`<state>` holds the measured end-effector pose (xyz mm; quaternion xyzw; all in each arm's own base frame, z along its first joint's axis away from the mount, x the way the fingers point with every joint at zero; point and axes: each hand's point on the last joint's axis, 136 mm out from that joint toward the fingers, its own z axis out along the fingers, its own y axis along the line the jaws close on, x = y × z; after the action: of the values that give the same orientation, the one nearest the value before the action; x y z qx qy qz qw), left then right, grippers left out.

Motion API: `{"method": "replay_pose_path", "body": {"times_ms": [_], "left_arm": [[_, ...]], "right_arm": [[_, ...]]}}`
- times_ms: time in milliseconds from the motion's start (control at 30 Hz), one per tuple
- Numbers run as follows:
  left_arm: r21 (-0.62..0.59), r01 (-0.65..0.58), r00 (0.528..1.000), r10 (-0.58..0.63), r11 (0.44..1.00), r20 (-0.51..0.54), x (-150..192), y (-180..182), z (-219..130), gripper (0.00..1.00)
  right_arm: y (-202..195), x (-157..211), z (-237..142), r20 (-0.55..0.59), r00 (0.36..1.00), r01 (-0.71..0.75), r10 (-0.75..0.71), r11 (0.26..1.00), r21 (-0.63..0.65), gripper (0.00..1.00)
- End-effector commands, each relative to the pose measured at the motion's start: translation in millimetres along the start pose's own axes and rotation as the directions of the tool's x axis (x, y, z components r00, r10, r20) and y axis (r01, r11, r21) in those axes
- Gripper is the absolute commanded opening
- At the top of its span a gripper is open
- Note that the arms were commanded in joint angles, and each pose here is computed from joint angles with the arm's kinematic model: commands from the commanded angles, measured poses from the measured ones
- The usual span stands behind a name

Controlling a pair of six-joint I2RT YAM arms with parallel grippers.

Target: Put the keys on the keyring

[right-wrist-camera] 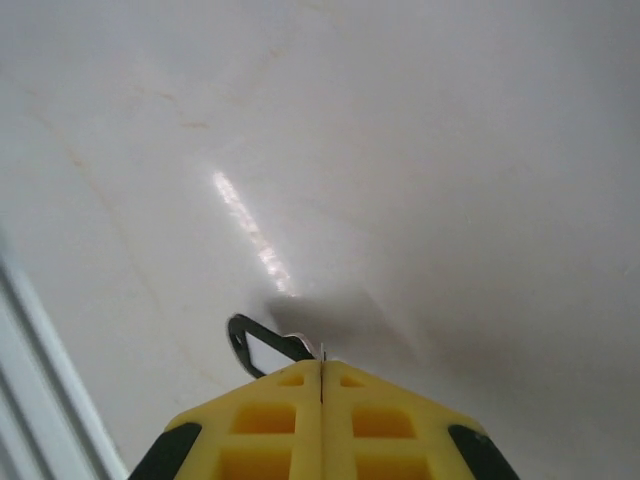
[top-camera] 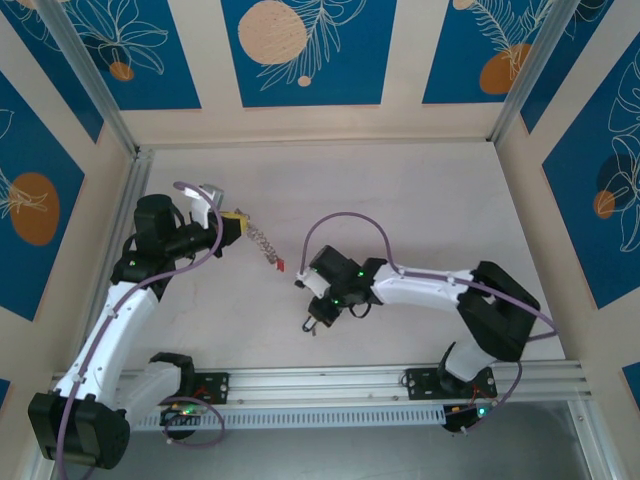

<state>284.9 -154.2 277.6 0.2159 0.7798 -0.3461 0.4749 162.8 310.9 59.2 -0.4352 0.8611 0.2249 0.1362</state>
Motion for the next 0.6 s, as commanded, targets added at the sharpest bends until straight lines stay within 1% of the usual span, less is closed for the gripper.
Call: {"method": "replay_pose_path", "body": {"times_ms": [0, 133, 233, 333, 433, 567], "left_arm": [[0.041, -0.063, 0.996, 0.06, 0.997, 0.062, -16.2, -12.3, -8.8, 0.0], [0.094, -0.089, 0.994, 0.082, 0.992, 0.079, -19.8, -23.1, -10.4, 0.0], [0.18, -0.139, 0.985, 0.118, 0.974, 0.123, -26.0, -44.1, -15.2, 0.0], [0.28, -0.185, 0.979, 0.151, 0.942, 0.138, -26.3, -69.3, -19.0, 0.0], [0.363, -0.251, 0.967, 0.211, 0.898, 0.145, -23.0, -96.6, -22.2, 0.0], [0.433, -0.322, 0.947, 0.281, 0.842, 0.157, -19.0, -125.0, -26.8, 0.0]], "right_arm": [[17.0, -11.1, -26.3, 0.127, 0.989, 0.084, -0.075, 0.994, -0.069, 0.0], [30.6, -19.5, -70.4, 0.264, 0.954, 0.175, -0.144, 0.98, -0.096, 0.0], [36.5, -29.9, -109.7, 0.356, 0.916, 0.228, -0.183, 0.969, -0.091, 0.0], [42.4, -42.2, -148.7, 0.426, 0.876, 0.284, -0.226, 0.956, -0.077, 0.0], [49.9, -52.9, -177.7, 0.46, 0.843, 0.344, -0.28, 0.937, -0.061, 0.0], [56.0, -63.7, -199.8, 0.472, 0.821, 0.391, -0.321, 0.919, -0.055, 0.0]]}}
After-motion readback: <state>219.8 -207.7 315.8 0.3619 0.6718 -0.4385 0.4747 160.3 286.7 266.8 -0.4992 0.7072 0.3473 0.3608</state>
